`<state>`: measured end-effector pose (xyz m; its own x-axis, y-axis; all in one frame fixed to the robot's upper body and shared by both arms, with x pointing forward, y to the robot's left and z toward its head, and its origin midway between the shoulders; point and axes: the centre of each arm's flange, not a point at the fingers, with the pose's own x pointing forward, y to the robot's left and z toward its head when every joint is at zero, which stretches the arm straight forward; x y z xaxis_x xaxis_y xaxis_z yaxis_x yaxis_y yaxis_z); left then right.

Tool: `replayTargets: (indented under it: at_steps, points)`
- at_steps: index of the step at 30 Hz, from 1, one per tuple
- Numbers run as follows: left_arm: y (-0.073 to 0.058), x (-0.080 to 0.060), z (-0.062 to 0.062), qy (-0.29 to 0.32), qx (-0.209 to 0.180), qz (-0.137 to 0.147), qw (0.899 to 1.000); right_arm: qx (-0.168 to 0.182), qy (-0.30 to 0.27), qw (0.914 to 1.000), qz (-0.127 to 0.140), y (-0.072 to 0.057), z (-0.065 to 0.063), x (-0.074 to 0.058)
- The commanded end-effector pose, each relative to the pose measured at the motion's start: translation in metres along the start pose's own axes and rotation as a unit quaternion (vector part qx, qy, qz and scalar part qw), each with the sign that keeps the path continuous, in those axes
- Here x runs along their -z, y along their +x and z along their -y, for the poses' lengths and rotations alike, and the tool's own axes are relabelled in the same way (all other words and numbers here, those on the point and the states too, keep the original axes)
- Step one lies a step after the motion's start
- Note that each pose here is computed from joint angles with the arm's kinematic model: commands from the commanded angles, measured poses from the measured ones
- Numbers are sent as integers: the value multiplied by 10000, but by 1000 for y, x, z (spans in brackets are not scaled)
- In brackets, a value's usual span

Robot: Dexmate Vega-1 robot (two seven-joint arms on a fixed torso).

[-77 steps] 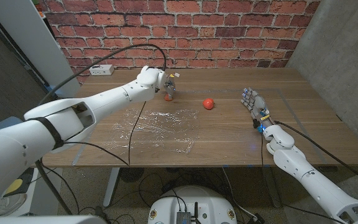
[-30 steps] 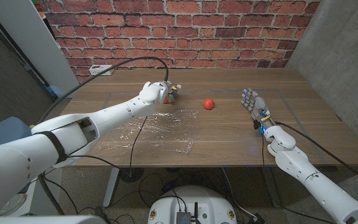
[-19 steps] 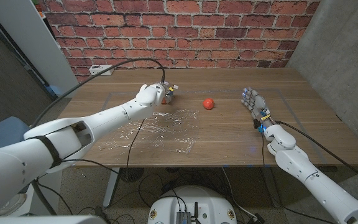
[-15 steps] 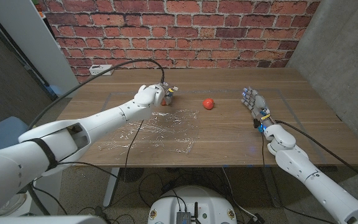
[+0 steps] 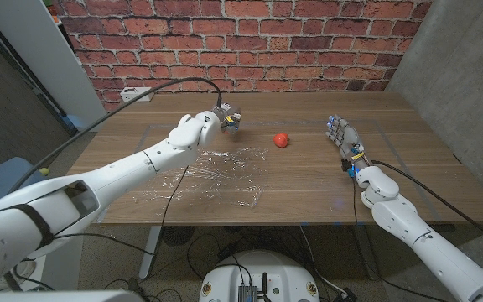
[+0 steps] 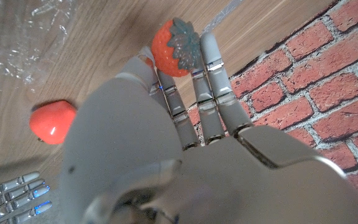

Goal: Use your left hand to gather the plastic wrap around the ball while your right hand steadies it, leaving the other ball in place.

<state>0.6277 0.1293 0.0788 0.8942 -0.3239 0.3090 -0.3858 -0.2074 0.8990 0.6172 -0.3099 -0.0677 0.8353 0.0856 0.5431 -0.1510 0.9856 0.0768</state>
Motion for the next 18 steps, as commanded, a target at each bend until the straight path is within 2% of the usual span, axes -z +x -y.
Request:
replayTargets:
  at_steps: [1, 8, 18]
  points:
    - [-32, -11, -14, 93, -367, 348, 9987, 23, -65, 10000, 46, -10, -8, -5]
    - [-54, -18, -14, 108, -445, 602, 9971, 62, -86, 9999, 59, -22, -14, -5]
    - [-72, -22, -7, 74, -389, 796, 9960, 72, -100, 9999, 68, -39, -23, -4]
